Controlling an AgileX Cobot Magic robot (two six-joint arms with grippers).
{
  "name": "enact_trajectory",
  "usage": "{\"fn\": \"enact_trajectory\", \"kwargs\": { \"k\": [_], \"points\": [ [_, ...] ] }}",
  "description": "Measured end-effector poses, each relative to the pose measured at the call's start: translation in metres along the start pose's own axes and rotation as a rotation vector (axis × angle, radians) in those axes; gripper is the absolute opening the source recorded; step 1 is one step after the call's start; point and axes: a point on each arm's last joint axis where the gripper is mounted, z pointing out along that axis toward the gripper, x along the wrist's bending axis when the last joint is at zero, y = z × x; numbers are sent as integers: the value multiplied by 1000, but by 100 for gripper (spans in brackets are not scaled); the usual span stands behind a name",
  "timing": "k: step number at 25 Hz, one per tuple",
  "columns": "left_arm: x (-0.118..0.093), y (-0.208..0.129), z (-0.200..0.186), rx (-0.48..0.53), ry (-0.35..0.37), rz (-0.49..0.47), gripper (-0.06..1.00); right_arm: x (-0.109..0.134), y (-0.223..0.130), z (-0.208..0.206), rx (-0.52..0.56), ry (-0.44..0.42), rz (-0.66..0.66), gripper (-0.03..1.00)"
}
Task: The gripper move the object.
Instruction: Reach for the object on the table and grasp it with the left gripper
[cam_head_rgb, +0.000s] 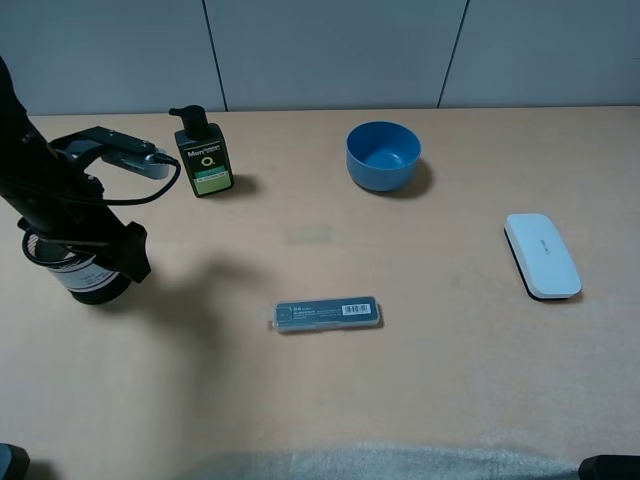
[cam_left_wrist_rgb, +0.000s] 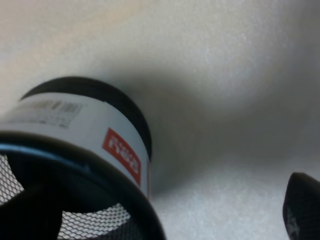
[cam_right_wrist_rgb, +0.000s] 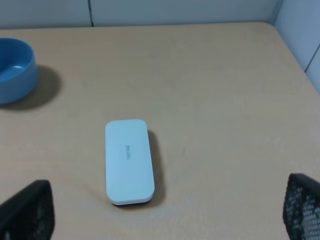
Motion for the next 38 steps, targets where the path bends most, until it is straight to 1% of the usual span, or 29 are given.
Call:
{"fn": "enact_trajectory", "kwargs": {
  "k": [9,14,17,19,21,23,28,29,38],
  "points": [
    [1,0,1,6,13,26,86,0,0,0,0,0,0,69],
    [1,-3,15,60,-2,38,85,0,0,0,1,0,0,69],
    [1,-3,17,66,-4,39,82,0,0,0,1,0,0,69],
    [1,-3,17,66,-4,39,78,0,0,0,1,0,0,69],
    [1,-3,17,67,-4,39,68,0,0,0,1,0,0,69],
    [1,-3,17,67,-4,39,54,0,0,0,1,0,0,69],
    [1,-2,17,63,-3,39,15,0,0,0,1,0,0,69],
    [1,-2,17,63,-3,39,10,0,0,0,1,0,0,69],
    [2,-3,17,64,4,52,9,0,0,0,0,0,0,69]
  ]
}}
